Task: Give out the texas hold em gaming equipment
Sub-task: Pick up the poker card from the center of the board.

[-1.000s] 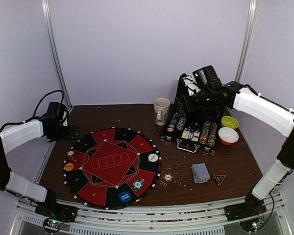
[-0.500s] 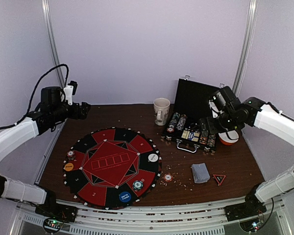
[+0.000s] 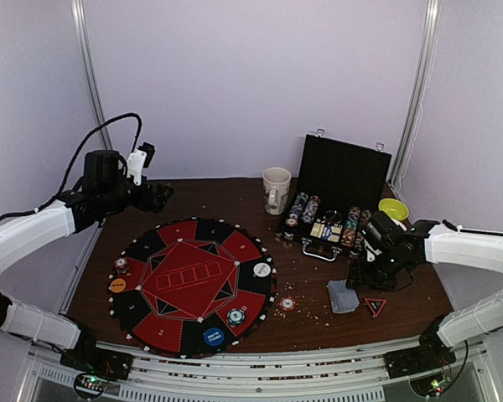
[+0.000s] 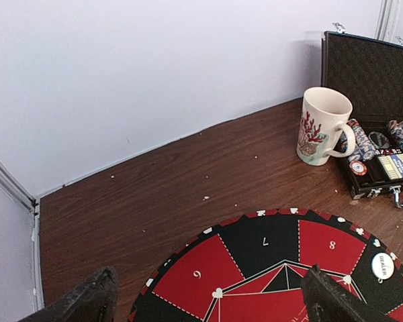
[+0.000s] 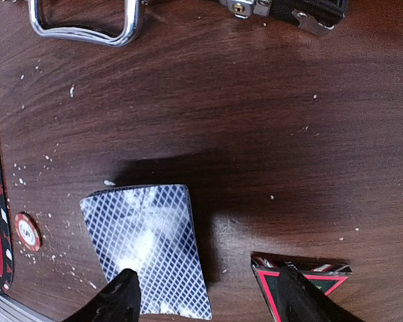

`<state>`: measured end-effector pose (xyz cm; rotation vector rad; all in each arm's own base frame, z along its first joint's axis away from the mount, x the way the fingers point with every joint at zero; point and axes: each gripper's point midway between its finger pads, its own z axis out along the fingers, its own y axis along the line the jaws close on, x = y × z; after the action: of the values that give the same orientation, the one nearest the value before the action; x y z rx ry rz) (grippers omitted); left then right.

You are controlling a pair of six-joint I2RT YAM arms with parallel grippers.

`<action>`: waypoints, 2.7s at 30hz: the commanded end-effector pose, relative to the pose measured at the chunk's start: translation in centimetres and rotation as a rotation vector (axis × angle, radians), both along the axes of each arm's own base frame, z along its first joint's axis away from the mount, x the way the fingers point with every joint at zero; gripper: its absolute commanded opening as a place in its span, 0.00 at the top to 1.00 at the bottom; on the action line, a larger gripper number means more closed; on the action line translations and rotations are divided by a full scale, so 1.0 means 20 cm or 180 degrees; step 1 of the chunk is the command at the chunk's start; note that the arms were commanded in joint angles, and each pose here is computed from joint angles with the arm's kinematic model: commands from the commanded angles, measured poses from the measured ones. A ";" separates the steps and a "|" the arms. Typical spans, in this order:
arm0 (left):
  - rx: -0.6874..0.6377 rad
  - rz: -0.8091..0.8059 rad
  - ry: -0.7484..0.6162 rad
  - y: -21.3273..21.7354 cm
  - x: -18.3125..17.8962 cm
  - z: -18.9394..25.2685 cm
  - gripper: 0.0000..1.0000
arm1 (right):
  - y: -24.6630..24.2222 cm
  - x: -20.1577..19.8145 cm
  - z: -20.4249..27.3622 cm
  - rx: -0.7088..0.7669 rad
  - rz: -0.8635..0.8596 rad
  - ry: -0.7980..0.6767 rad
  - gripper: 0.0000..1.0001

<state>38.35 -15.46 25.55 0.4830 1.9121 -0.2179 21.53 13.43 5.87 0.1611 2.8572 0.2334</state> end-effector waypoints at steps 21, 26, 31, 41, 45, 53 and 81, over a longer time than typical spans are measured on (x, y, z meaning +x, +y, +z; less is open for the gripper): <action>0.0032 -0.0053 -0.0092 -0.04 0.06 -0.01 0.02 | -0.01 -0.13 -0.19 0.0071 -0.0110 0.0335 0.53; 0.0064 -0.0060 -0.0080 -0.04 0.06 -0.02 0.02 | 0.01 -0.16 -0.19 0.0179 -0.0095 0.0372 0.58; 0.0081 -0.0053 -0.0073 -0.04 0.06 -0.03 0.02 | 0.03 -0.19 -0.19 0.0260 -0.0100 0.0412 0.60; 0.0107 -0.0065 -0.0082 -0.03 0.05 -0.04 0.02 | 0.06 -0.19 -0.20 0.0348 -0.0045 0.0428 0.65; 0.0130 -0.0072 -0.0104 -0.03 0.04 -0.03 0.02 | 0.05 -0.16 -0.13 0.0261 0.0038 0.0359 0.51; 0.0166 -0.0090 -0.0141 -0.03 0.05 -0.02 0.02 | 0.09 -0.12 -0.01 0.0098 0.0259 0.0231 0.03; 0.0261 -0.0106 -0.0140 -0.03 0.04 -0.04 0.02 | 0.17 -0.17 -0.22 -0.0825 0.0910 0.0450 0.25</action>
<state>38.83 -15.76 23.31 0.5689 1.9398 -0.1636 18.31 17.87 1.56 -0.2695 3.0088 -0.0085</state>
